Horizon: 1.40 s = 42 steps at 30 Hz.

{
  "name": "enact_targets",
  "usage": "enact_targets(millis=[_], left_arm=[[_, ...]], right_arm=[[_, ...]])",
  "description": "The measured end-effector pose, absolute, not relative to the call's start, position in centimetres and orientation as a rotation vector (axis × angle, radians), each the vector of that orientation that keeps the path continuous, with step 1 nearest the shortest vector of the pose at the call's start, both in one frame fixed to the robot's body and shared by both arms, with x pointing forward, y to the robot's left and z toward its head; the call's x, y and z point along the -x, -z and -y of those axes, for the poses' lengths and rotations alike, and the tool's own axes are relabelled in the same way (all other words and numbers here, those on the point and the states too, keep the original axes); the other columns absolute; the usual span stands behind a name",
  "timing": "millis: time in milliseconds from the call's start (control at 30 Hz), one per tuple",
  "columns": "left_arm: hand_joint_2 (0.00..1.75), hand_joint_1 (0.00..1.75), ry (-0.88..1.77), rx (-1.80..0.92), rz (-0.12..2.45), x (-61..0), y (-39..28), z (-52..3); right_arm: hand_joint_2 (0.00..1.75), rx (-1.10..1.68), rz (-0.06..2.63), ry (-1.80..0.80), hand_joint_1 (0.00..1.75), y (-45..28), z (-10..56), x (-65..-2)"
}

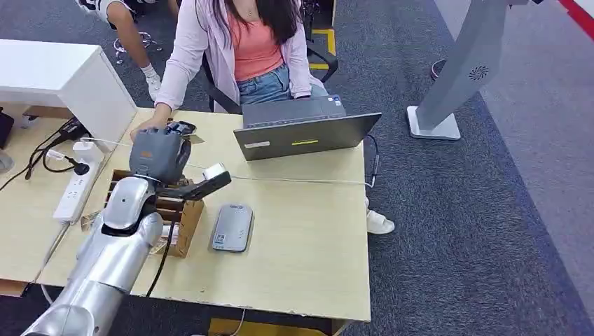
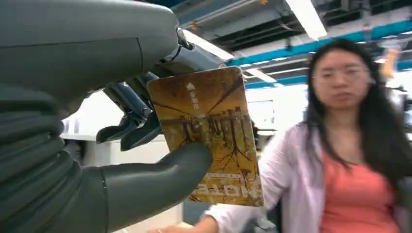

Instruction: Pass the card to the sensor for recognition and then transmit it.

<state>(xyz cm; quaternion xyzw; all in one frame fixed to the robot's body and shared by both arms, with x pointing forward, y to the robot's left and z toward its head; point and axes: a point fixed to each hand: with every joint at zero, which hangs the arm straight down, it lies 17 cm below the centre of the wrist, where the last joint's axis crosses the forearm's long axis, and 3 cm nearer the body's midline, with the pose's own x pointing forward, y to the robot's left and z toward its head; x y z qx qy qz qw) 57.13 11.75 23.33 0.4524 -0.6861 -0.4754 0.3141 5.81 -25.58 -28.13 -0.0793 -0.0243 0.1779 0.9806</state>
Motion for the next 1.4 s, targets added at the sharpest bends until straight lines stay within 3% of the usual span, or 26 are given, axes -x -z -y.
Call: enact_targets(millis=[700, 1400], left_arm=[[1.75, 1.75, 1.507, -0.88, 1.63, -51.1, -12.1, -5.8], [1.75, 1.75, 1.652, -0.728, 1.456, -47.9, -4.3, -5.3]], right_arm=[[1.75, 0.164, 0.05, -0.303, 0.0, 28.1, 25.7, -5.8], [1.75, 0.16, 0.05, -0.31, 0.0, 28.1, 25.3, -5.7]])
